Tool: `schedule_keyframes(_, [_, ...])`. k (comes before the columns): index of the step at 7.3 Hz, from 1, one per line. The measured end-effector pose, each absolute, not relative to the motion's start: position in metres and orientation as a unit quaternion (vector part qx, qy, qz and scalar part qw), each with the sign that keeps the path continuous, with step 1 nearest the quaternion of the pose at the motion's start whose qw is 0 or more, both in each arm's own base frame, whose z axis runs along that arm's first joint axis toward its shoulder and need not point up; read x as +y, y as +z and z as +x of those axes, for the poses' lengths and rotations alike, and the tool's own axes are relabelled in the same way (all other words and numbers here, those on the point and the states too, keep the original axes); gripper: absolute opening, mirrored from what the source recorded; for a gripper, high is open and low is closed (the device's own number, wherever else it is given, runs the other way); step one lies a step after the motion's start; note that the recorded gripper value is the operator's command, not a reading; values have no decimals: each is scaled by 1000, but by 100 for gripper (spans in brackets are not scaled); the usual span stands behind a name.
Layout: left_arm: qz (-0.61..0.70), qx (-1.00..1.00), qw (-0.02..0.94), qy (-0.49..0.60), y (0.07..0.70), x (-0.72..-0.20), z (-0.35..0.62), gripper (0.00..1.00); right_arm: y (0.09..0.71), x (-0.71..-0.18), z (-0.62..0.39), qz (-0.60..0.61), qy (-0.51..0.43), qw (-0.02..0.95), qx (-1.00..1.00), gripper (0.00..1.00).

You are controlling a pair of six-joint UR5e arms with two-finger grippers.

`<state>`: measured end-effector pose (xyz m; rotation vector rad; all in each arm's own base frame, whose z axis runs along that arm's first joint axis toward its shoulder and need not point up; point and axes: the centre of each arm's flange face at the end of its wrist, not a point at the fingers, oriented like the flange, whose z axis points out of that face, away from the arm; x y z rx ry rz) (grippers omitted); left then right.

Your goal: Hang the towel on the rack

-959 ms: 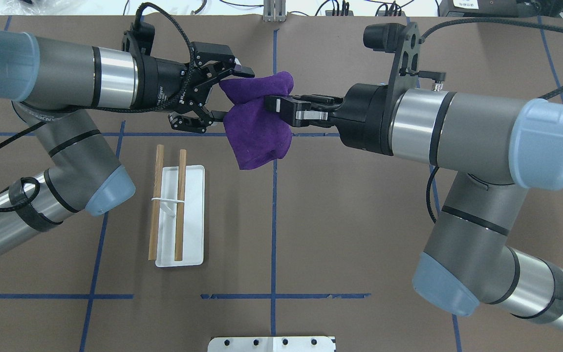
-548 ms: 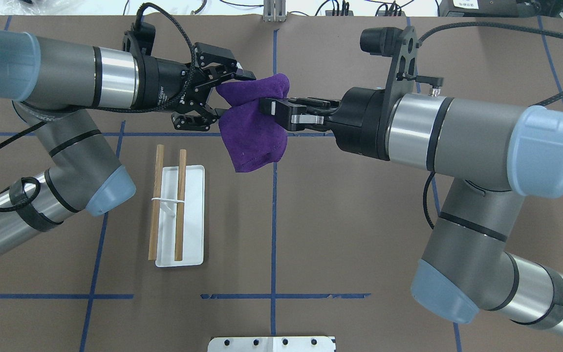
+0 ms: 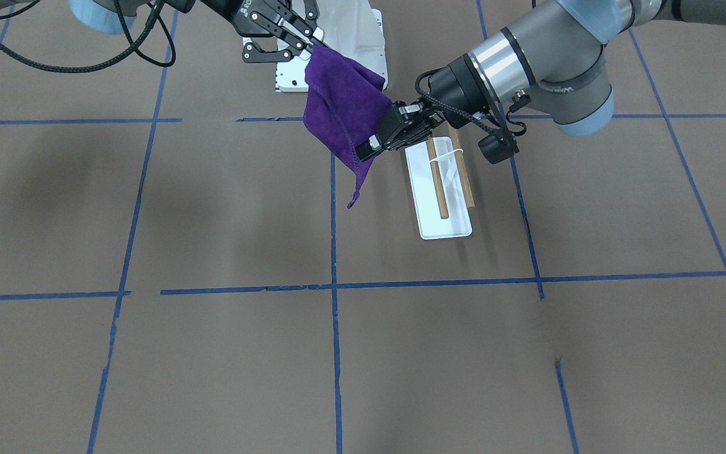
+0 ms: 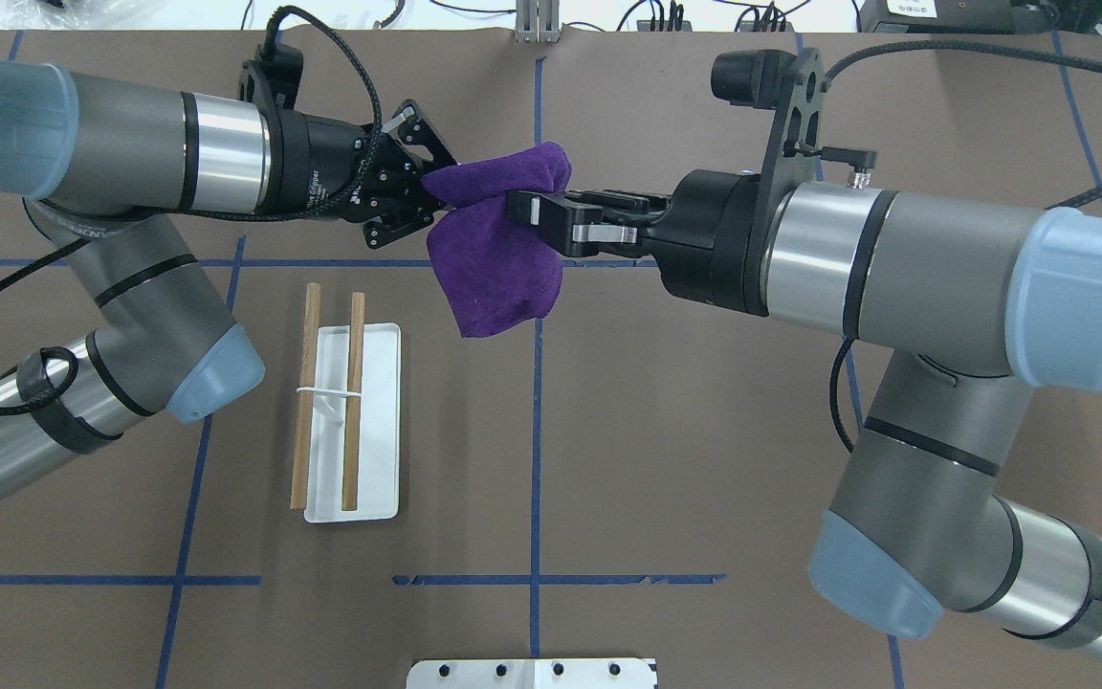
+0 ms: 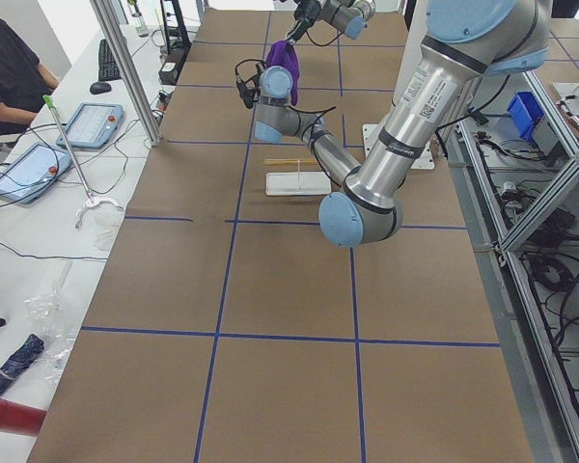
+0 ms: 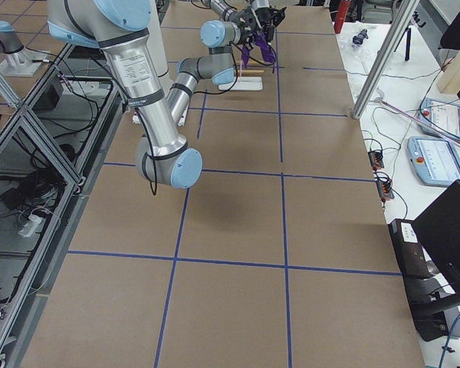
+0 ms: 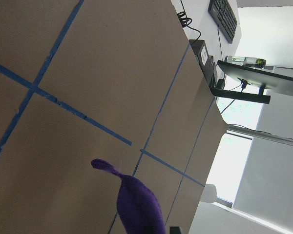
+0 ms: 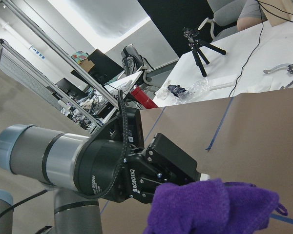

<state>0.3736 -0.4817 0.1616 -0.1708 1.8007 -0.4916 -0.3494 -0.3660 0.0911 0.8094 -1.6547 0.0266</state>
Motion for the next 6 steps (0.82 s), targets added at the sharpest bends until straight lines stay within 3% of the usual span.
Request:
schedule_keyframes(1, [-73,774,592,-211,162,-482,373,0,91,-365,-350,348,11,605,-716,99])
schedule_keyframes(6, [-70,775,591,-213,161,-484,368,0,109,-343,-332,330,-7,610,-720,100])
